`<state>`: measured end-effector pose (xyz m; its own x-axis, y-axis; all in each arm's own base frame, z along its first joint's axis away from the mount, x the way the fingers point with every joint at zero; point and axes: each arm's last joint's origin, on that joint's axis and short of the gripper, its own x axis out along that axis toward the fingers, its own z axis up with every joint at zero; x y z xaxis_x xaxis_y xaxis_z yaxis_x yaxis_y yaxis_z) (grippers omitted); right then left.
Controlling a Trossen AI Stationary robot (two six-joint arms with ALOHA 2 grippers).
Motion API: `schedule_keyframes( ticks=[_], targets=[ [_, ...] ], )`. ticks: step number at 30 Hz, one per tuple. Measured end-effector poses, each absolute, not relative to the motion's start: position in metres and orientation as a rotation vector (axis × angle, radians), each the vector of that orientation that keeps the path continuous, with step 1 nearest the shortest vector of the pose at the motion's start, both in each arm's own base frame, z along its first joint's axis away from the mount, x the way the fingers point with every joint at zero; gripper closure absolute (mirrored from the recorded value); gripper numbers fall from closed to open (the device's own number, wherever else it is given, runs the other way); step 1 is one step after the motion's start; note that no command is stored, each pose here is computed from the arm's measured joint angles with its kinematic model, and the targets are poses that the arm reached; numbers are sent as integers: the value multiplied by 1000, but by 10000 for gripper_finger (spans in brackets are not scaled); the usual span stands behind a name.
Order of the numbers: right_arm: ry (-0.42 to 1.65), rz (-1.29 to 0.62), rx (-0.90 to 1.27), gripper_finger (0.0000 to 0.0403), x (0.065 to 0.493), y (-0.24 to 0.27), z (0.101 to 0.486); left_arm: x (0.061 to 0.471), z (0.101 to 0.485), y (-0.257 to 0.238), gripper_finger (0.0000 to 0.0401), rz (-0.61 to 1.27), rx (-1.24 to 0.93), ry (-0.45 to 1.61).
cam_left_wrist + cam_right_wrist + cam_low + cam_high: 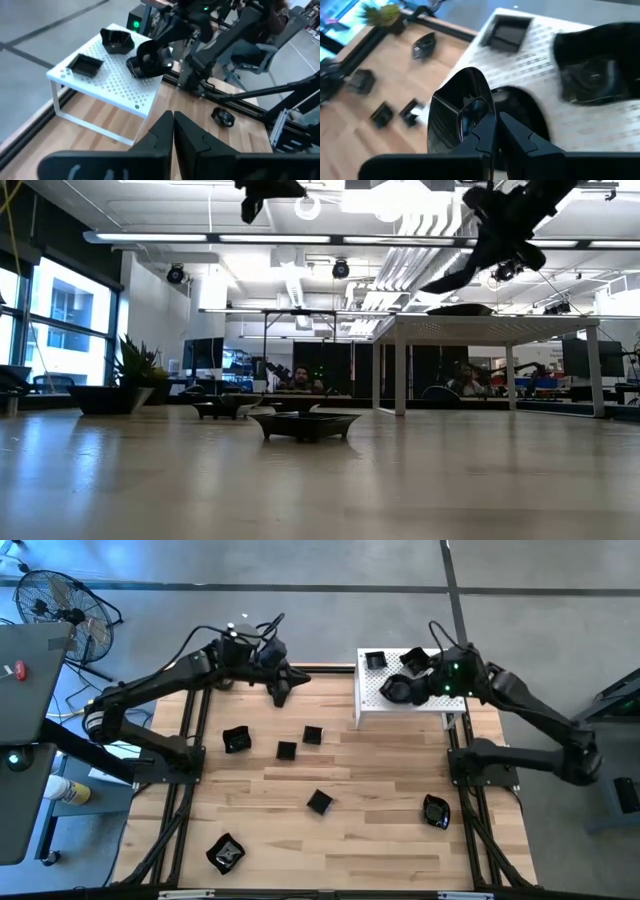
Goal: Pick & Place Mini shaped plates
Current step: Stack the leaf-shaped plate on top of the leaf-shaped plate on the shelf
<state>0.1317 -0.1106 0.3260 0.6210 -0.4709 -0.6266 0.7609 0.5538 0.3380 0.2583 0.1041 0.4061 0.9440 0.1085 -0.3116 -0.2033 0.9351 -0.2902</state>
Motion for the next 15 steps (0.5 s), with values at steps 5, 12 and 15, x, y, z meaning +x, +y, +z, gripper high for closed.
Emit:
schedule_keyframes(
  ticks=[5,12,15],
  targets=[
    [497,-850,680,386,123,-127,323,258,405,104,398,161,-327,304],
    [474,-867,768,386,123,-128,321,257,403,104,400,174,-334,329],
    [498,-873,809,386,122,-126,319,257,403,104,400,176,-334,329]
  ],
)
